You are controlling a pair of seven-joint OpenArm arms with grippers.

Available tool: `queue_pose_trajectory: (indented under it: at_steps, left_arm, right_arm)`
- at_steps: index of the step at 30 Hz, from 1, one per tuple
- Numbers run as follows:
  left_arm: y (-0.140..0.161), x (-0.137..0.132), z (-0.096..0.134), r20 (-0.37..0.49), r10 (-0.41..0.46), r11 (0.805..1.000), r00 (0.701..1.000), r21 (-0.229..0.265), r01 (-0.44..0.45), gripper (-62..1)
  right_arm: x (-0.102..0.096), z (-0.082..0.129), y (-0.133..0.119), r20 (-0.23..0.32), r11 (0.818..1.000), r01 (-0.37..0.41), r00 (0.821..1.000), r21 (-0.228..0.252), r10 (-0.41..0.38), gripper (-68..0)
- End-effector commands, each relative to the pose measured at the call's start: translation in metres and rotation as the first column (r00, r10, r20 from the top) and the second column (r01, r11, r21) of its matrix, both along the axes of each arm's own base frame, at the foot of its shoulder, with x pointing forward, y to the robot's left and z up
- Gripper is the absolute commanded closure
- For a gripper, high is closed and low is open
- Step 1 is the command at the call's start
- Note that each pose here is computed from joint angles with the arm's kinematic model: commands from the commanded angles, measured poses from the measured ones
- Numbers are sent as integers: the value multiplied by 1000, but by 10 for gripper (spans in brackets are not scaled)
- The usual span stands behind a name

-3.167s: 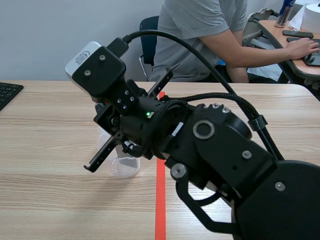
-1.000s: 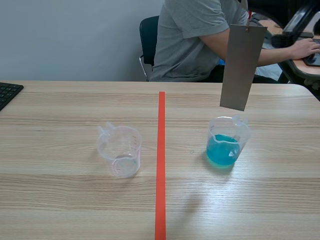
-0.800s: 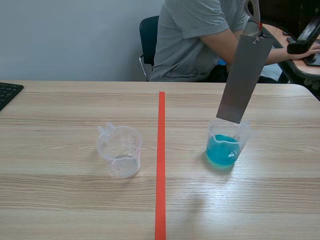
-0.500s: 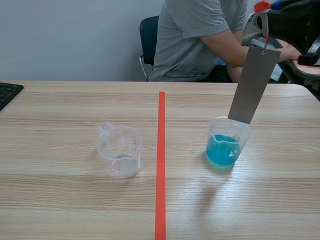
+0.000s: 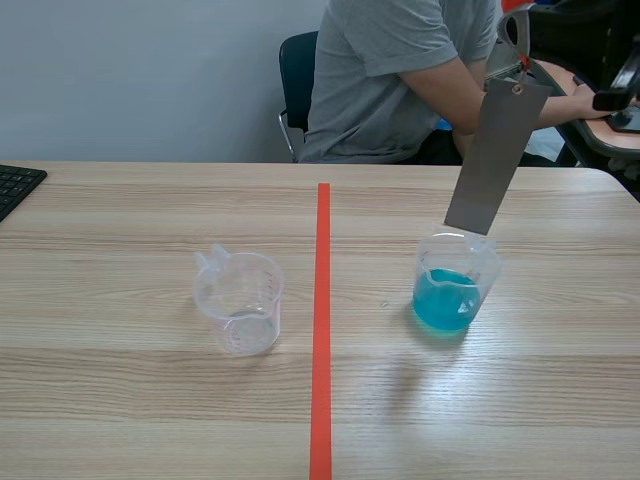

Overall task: Do the redox reaction experiment.
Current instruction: 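Move the plate over the blue solution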

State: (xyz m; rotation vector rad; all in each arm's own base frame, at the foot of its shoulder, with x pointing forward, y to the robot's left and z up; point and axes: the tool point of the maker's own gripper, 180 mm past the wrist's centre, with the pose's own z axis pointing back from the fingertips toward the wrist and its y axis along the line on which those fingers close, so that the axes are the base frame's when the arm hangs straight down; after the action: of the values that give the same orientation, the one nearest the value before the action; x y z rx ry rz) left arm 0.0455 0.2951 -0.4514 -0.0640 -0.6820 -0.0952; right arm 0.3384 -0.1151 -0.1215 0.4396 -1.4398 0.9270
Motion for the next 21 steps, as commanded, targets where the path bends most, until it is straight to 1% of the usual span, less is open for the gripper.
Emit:
queue_pose_trajectory:
  at_steps: [1,6,11,15,18,21]
  left_arm:
    - [-3,1,3,16,3,1000,1000,-9,-2,-44]
    - [-2,1,3,16,2,1000,1000,-9,-2,-44]
    - [-2,1,3,16,2,1000,1000,-8,-2,-44]
    - [11,2,7,20,10,999,1000,34,-11,-44]
    - [22,7,19,52,17,999,998,41,-19,-44]
    - [33,14,37,93,2,999,996,52,-7,-44]
  right_arm:
    - [2,14,1,39,1000,-8,999,11,8,-15]
    - [1,14,5,39,1000,-23,999,13,23,-15]
    - [1,13,5,39,1000,-22,999,9,22,-15]
    - [1,13,5,39,1000,-22,999,8,21,-15]
    - [1,13,5,39,1000,-21,999,8,21,-15]
    - [2,13,5,38,1000,-21,999,7,21,-15]
